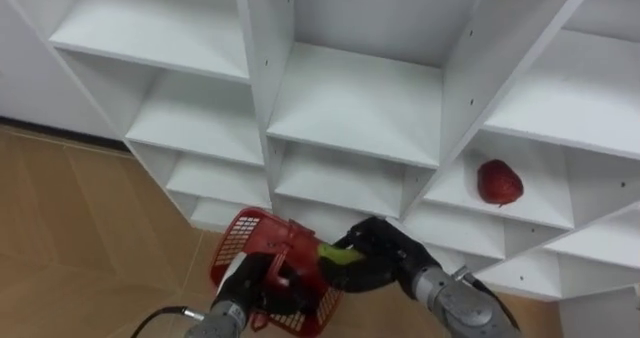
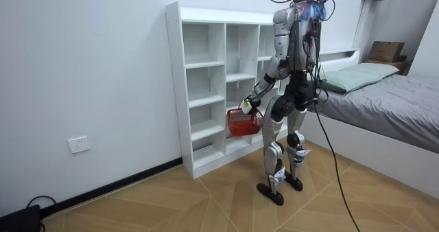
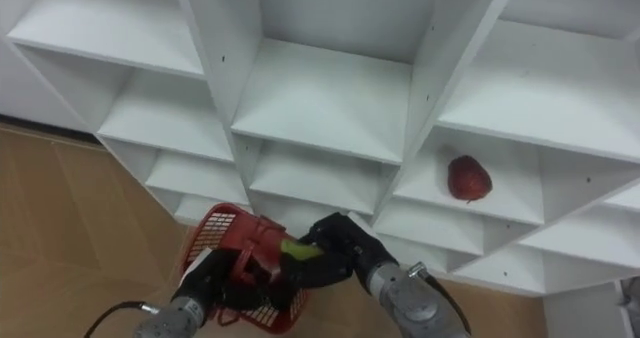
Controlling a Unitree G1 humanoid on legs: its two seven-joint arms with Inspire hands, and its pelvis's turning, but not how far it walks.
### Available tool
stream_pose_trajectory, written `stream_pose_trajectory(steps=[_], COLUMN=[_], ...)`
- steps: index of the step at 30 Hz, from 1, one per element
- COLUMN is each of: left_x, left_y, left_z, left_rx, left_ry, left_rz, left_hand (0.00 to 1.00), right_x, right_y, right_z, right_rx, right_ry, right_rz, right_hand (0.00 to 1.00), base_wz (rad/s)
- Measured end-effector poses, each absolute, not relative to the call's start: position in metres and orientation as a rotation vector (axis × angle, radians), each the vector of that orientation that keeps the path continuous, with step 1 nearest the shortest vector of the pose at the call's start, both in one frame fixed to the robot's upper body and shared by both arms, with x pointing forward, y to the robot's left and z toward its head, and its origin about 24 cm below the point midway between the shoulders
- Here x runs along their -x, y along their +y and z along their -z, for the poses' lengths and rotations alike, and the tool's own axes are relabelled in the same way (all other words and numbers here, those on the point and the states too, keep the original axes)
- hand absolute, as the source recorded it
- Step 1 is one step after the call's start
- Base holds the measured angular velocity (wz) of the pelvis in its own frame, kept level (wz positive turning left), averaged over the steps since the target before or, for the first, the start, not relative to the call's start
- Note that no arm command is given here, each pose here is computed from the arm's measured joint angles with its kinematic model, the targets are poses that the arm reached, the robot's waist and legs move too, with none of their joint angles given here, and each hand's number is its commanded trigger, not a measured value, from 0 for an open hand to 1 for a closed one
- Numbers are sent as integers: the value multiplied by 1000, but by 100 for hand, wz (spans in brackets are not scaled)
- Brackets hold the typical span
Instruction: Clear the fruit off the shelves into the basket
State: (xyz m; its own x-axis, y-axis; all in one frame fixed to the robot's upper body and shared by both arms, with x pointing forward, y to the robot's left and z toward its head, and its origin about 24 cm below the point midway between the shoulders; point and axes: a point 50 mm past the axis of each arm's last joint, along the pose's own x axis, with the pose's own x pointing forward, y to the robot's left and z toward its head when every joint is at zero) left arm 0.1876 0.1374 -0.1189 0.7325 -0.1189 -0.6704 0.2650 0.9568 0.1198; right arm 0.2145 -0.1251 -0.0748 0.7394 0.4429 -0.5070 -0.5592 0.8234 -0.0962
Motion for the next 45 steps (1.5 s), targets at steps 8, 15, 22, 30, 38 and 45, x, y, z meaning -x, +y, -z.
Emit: stream_pose_trajectory(steps=[8, 15, 22, 30, 38, 45], left_x=[-189, -189, -189, -190, -191, -191], left_y=[132, 124, 120, 119, 120, 122], left_z=[118, 117, 117, 115, 114, 114], left_rx=[-138, -124, -140, -140, -107, -80], left_ry=[724, 718, 713, 696, 691, 694], left_rz=[199, 226, 257, 270, 252, 237], left_hand=[100, 100, 100, 100, 100, 100], right_x=[-210, -209, -203, -203, -201, -200], right_y=[-120, -121, -129, -132, -136, -140], right_z=[80, 82, 93, 94, 98, 101], right_rx=[242, 242, 272, 292, 306, 310], right_ry=[516, 526, 588, 584, 601, 617], right_rz=[-581, -582, -547, -503, -467, -417], right_hand=[100, 100, 100, 100, 100, 100], base_wz=[0, 0, 0, -1, -5, -4])
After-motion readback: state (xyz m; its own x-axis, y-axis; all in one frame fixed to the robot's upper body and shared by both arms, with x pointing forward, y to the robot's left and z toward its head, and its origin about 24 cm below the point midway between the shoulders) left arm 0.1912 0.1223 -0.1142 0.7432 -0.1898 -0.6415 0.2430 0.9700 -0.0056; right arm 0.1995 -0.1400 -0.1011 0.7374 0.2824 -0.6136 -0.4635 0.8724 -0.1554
